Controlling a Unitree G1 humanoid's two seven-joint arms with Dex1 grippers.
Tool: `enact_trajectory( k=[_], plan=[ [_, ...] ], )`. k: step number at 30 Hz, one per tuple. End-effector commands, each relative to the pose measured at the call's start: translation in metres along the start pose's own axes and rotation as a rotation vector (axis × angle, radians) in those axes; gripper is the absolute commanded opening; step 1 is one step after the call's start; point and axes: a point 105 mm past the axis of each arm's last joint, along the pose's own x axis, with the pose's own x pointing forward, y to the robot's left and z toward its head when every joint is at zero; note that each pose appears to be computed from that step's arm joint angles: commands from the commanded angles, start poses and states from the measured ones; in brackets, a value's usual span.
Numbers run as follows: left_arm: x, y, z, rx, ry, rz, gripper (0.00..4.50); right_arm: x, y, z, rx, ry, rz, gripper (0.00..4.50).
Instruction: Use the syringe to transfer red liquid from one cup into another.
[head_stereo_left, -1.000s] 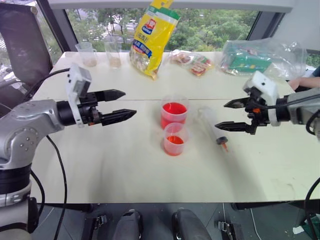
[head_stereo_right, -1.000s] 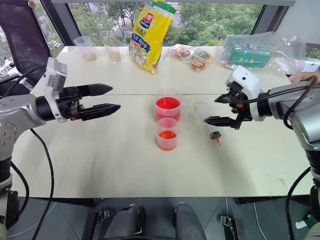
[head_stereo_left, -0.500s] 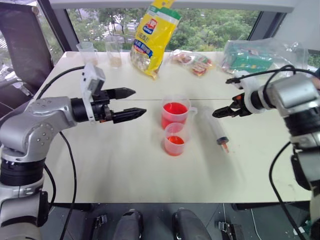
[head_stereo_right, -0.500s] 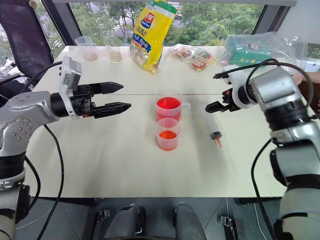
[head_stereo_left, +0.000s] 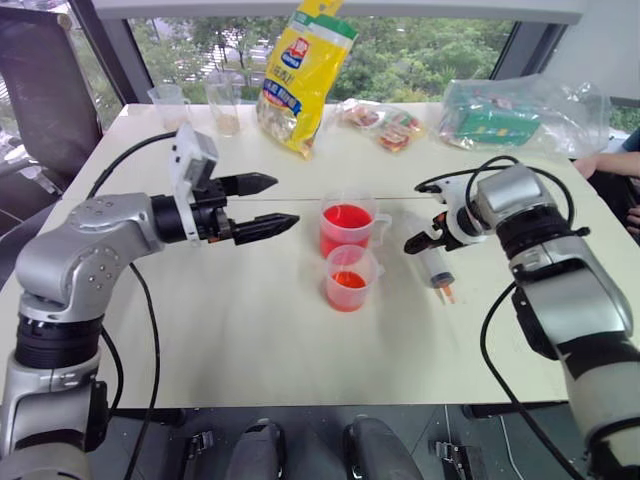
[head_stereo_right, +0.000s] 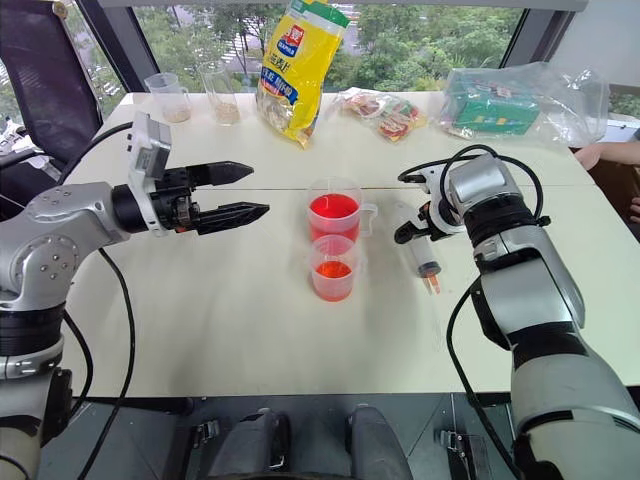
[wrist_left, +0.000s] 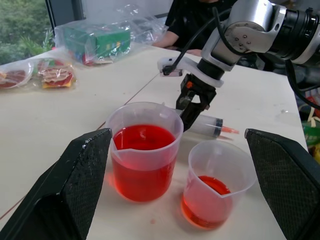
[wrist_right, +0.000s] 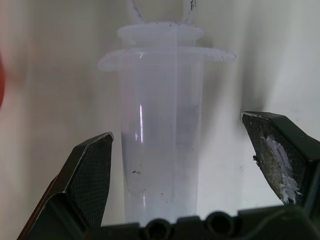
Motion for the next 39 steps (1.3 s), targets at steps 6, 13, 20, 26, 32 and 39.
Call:
enact_trajectory(
  k=[6,13,20,26,32,39],
  plan=[
    [-0.007,0.003,0.011,0.067,-0.018,0.028,4.41,0.002,0.017,0.013,-0.03,-0.027,0.043,1.64],
    [-0.009,0.013,0.016,0.086,-0.012,0.049,4.41,-0.016,0.021,0.03,-0.048,-0.102,0.017,1.41],
    [0.004,0.012,0.023,0.083,-0.042,0.025,4.41,-0.094,0.035,0.085,-0.269,-0.705,-0.045,1.41],
    [0.014,0.016,0.032,0.094,-0.05,-0.01,4.41,-0.15,0.08,0.108,-0.269,-1.149,0.089,1.41],
    [0.02,0.019,0.041,0.121,-0.047,-0.047,4.41,-0.156,0.128,0.11,-0.223,-1.365,0.351,1.41],
    [0.026,0.019,0.051,0.14,-0.062,-0.068,4.41,-0.116,0.14,0.092,-0.215,-1.434,0.377,1.41]
  ],
)
